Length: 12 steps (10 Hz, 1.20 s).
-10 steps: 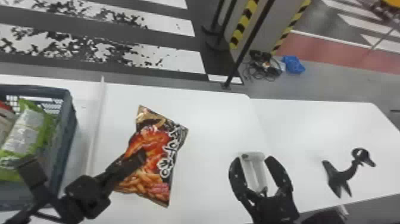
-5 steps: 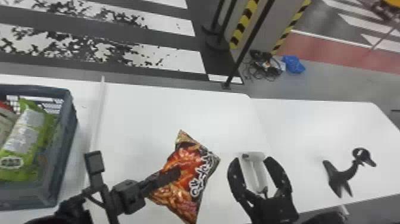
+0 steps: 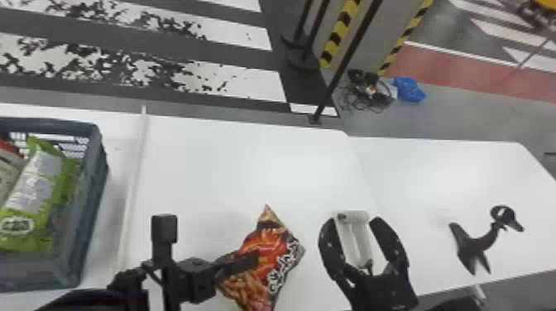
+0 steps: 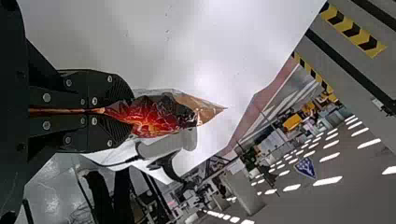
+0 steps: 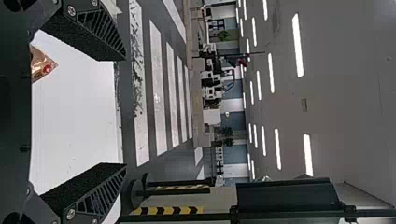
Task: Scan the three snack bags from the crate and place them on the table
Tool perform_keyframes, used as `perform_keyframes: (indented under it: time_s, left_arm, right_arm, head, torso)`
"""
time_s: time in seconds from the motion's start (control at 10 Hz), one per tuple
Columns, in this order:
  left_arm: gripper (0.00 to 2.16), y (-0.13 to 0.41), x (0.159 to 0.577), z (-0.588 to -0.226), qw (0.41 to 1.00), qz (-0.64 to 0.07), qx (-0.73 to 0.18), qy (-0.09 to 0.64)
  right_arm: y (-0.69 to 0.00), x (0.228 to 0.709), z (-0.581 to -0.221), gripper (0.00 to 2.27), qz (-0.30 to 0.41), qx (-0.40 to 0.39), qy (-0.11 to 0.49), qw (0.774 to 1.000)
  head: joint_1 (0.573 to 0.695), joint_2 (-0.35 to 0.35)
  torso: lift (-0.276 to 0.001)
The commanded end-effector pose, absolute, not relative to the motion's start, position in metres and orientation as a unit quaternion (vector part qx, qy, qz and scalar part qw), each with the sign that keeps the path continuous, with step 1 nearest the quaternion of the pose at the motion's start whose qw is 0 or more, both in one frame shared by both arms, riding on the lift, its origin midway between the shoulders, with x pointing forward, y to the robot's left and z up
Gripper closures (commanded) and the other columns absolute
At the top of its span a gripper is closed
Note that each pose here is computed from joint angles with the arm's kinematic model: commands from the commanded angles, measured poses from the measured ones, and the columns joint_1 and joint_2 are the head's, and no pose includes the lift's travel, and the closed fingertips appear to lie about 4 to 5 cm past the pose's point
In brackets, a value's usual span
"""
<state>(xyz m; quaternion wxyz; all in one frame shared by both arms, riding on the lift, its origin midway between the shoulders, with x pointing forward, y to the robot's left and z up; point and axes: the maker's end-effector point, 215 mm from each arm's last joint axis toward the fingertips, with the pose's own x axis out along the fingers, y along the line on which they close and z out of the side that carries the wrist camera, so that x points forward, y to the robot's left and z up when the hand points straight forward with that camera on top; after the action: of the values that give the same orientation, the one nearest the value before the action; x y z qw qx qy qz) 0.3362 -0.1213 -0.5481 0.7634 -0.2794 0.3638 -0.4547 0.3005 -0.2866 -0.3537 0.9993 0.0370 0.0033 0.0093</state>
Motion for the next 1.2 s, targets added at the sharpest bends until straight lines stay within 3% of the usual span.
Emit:
perform_keyframes:
  time_s: [0.0,0.1,0.2,0.6,0.8,0.9,1.1]
  left_arm:
    - [1.48,-0.122,0.347,-0.547,0.778,-0.447,-0.269,0.35]
    - [0.36,-0.119,0.359,-0.544,0.796,-0.442,-0.249,0.331]
    - [0.0,-0.118,0.365,-0.546,0.802,-0.439,-0.23,0.334]
    - [0.03,-0.119,0.377,-0.553,0.827,-0.425,-0.136,0.342]
    - [0.03,-0.114,0.382,-0.555,0.862,-0.374,0.009,0.342]
    - [0.03,-0.111,0.39,-0.539,0.88,-0.352,0.024,0.317]
    - [0.03,-0.1,0.415,-0.471,0.925,-0.311,-0.021,0.216]
  right_arm:
    - [-0.291,0.299,-0.351,0.12,0.006,0.037,-0.002,0.999]
    - [-0.292,0.299,-0.351,0.12,0.006,0.036,-0.002,0.999]
    - [-0.292,0.299,-0.352,0.12,0.006,0.036,-0.001,0.999]
    - [-0.292,0.295,-0.347,0.12,0.005,0.036,-0.009,0.999]
    - [-0.295,0.293,-0.344,0.12,0.003,0.033,-0.012,0.999]
    - [-0.295,0.292,-0.344,0.12,0.004,0.032,-0.012,0.999]
    - [-0.295,0.292,-0.345,0.12,0.004,0.033,-0.012,0.999]
  head:
    - [0.695,-0.35]
    - [0.695,-0.35]
    - [0.695,-0.35]
    - [0.695,-0.35]
    - [0.695,-0.35]
    - [0.695,-0.35]
    - [0.695,-0.35]
  torso:
    - [-0.037]
    - [-0.037]
    - [-0.037]
    - [-0.037]
    - [-0.037]
    - [-0.037]
    - [-0.037]
